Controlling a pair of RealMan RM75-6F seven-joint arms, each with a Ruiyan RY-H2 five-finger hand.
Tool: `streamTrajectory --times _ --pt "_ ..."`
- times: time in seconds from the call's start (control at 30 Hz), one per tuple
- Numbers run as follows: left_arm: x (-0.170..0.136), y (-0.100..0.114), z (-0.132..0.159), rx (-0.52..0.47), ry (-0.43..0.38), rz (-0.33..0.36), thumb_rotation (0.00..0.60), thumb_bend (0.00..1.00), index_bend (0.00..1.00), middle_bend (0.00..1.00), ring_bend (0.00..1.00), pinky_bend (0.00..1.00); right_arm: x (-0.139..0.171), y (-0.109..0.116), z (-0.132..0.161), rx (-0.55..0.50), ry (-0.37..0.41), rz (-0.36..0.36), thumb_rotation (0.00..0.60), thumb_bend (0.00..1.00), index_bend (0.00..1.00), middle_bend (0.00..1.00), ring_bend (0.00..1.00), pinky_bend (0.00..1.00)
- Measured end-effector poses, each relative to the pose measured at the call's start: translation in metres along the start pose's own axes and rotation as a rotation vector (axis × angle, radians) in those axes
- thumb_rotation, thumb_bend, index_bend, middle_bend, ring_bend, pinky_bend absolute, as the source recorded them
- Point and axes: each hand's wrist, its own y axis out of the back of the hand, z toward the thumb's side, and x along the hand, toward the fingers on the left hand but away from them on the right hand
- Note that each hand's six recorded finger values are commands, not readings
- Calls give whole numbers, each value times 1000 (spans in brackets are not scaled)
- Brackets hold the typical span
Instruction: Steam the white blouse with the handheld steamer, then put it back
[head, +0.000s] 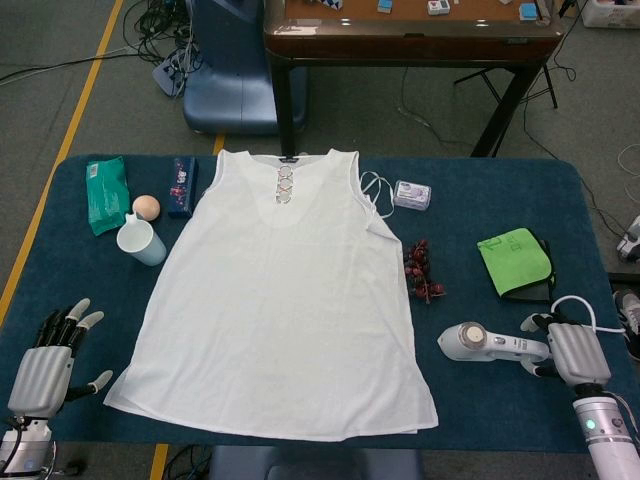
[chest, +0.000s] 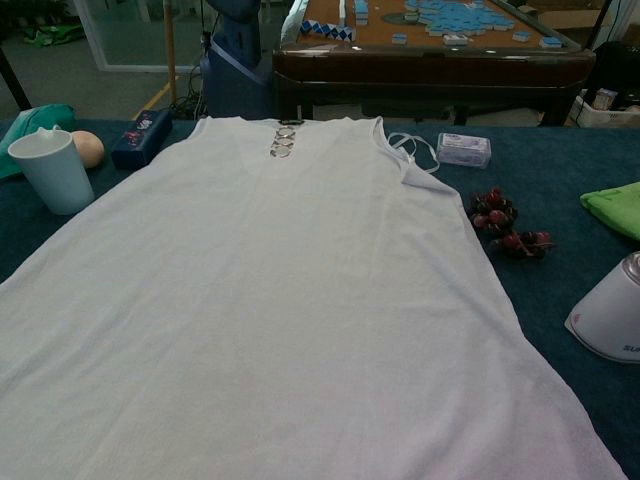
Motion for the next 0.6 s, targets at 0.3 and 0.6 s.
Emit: streamTrajectory --times 0.3,0.6 --pt "-2 0 -3 -1 10 3 600 130 161 60 28 0 -14 -14 9 14 20 40 600 209 414 406 267 355" --pt "-4 2 -5 0 16 8 600 130 162 60 28 0 -24 -25 16 16 35 67 600 253 414 411 269 355"
